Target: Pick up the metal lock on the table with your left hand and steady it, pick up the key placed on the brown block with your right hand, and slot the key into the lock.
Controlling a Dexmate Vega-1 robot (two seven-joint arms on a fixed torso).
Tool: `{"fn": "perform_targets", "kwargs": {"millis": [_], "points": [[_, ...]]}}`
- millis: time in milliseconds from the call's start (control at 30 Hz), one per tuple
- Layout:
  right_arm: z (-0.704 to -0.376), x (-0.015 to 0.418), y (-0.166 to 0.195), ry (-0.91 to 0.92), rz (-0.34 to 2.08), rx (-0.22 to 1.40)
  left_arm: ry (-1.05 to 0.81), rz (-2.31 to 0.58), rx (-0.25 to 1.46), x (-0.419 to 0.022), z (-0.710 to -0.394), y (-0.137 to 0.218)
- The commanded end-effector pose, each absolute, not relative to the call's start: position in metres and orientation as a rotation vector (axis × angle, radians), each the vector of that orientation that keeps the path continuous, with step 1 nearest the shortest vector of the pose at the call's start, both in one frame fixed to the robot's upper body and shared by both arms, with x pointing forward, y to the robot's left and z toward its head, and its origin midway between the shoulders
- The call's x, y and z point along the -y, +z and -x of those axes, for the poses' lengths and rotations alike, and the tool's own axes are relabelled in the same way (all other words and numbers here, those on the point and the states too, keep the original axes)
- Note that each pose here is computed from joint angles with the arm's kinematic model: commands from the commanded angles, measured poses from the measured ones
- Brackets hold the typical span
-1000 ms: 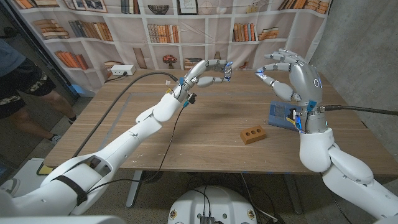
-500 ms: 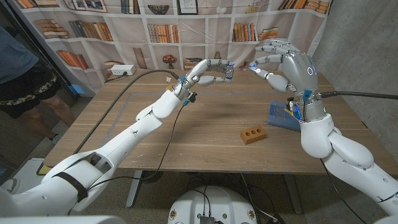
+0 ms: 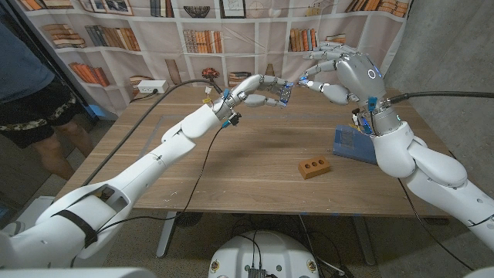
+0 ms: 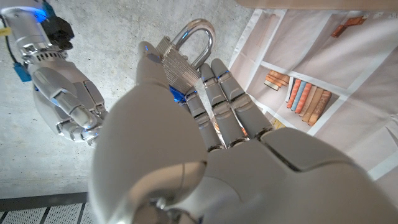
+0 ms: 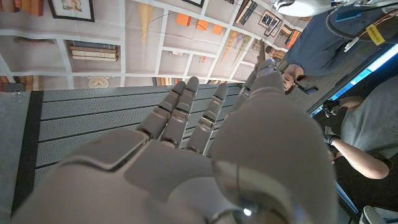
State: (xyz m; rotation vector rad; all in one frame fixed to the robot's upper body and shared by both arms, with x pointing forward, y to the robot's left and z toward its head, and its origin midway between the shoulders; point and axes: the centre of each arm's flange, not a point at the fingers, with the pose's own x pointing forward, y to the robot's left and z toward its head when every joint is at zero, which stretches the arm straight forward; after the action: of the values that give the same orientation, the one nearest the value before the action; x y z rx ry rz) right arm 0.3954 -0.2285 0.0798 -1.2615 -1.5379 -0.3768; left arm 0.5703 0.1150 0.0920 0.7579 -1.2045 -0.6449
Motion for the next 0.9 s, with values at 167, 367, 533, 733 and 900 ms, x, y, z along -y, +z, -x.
{"fn": "perform_targets", "kwargs": {"millis": [167,367,533,733,900], "points": [[-0.402,0.217,0.093,-0.248,1.334,1.530,-0.757,-0.844,1.147,-0.121,-0.555,0.103],[-0.401,0.213,0.095,-0.200,1.374,1.538,-0.821,-0.865,1.111,-0.116,-0.558,0.107],[-0.399,0.210,0.098,-0.159,1.386,1.537,-0.843,-0.915,1.109,-0.113,-0.557,0.111],[-0.399,0.207,0.104,-0.094,1.381,1.525,-0.881,-0.916,1.084,-0.109,-0.558,0.113],[-0.402,0.210,0.110,-0.012,1.363,1.472,-0.907,-0.923,1.057,-0.109,-0.557,0.112]]}}
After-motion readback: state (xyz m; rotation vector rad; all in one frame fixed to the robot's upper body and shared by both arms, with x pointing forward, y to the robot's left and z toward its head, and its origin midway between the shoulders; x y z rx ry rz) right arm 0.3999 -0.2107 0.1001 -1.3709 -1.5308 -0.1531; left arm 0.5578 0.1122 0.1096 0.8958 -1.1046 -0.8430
